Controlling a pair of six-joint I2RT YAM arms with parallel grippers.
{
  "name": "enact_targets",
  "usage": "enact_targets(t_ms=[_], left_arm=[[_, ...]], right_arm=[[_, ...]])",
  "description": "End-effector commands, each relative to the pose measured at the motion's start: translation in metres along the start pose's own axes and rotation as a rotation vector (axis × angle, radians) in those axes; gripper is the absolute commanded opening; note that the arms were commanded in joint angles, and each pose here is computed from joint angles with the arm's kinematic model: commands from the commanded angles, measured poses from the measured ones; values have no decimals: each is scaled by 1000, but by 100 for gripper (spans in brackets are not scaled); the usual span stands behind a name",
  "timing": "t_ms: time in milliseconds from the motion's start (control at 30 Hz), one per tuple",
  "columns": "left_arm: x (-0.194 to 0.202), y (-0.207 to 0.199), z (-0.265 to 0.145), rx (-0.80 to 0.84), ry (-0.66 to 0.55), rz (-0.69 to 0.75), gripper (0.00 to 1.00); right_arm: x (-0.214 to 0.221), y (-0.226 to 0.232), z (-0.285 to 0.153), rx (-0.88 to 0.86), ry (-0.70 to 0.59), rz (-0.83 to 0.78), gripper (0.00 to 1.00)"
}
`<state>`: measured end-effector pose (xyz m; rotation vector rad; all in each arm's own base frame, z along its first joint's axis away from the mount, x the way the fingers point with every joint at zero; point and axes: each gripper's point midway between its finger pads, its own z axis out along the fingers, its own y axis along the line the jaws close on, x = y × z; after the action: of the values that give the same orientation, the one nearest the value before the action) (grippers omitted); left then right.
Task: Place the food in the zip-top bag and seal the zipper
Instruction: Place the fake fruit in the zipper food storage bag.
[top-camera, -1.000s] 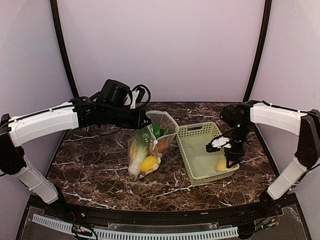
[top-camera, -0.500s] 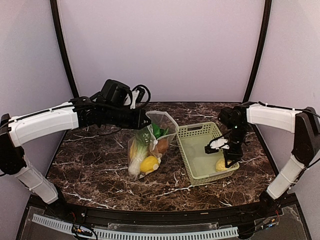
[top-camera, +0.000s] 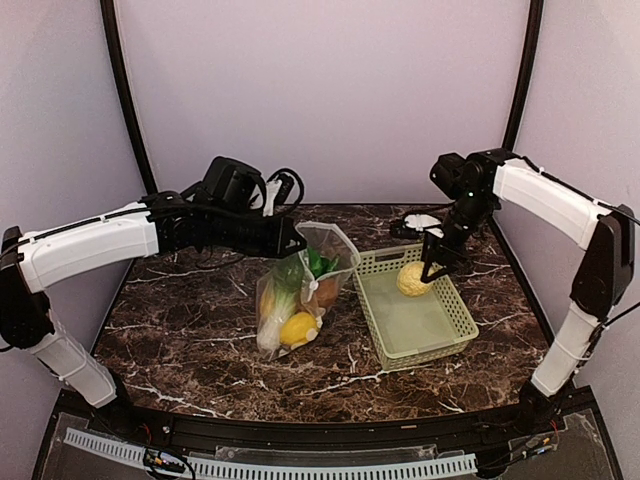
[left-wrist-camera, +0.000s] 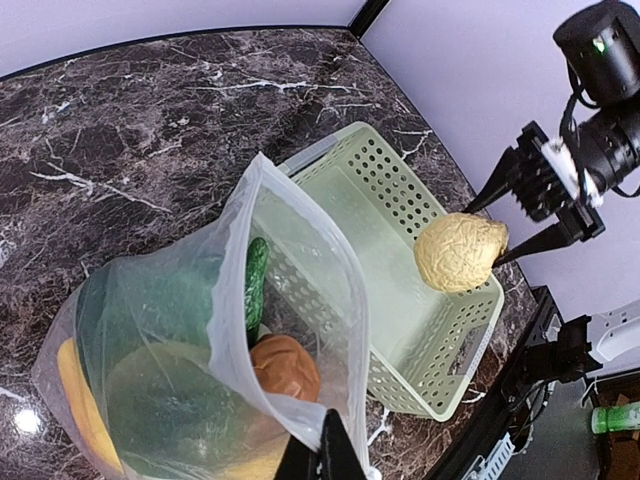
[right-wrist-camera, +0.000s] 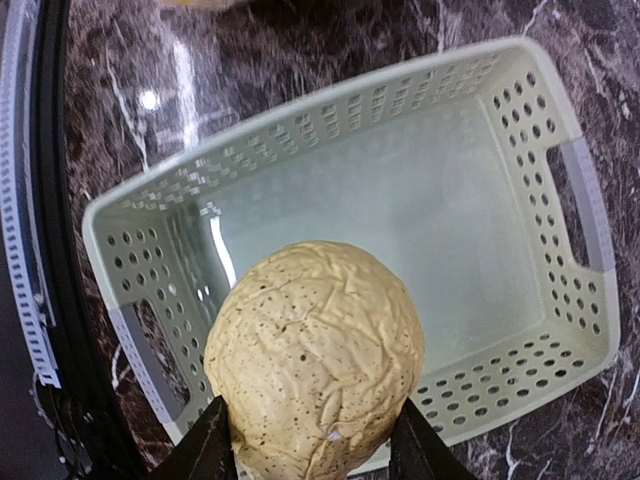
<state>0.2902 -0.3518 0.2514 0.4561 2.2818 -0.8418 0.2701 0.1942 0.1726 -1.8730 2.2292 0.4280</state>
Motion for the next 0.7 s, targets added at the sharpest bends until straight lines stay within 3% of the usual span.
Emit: enact_targets(t_ms=[0,133,667], left_arm=[[-15,-19,-7,77,-23,20,1],[-14,-22,-7,87,0,44,1],[-9,-43,-11,173,20,65,1]], right_arm=[[-60,8,-31,-148,-219,81,41],[-109,5,-53,-202,-347,73,43],[-178,37,0,-218,-312,-114,43]])
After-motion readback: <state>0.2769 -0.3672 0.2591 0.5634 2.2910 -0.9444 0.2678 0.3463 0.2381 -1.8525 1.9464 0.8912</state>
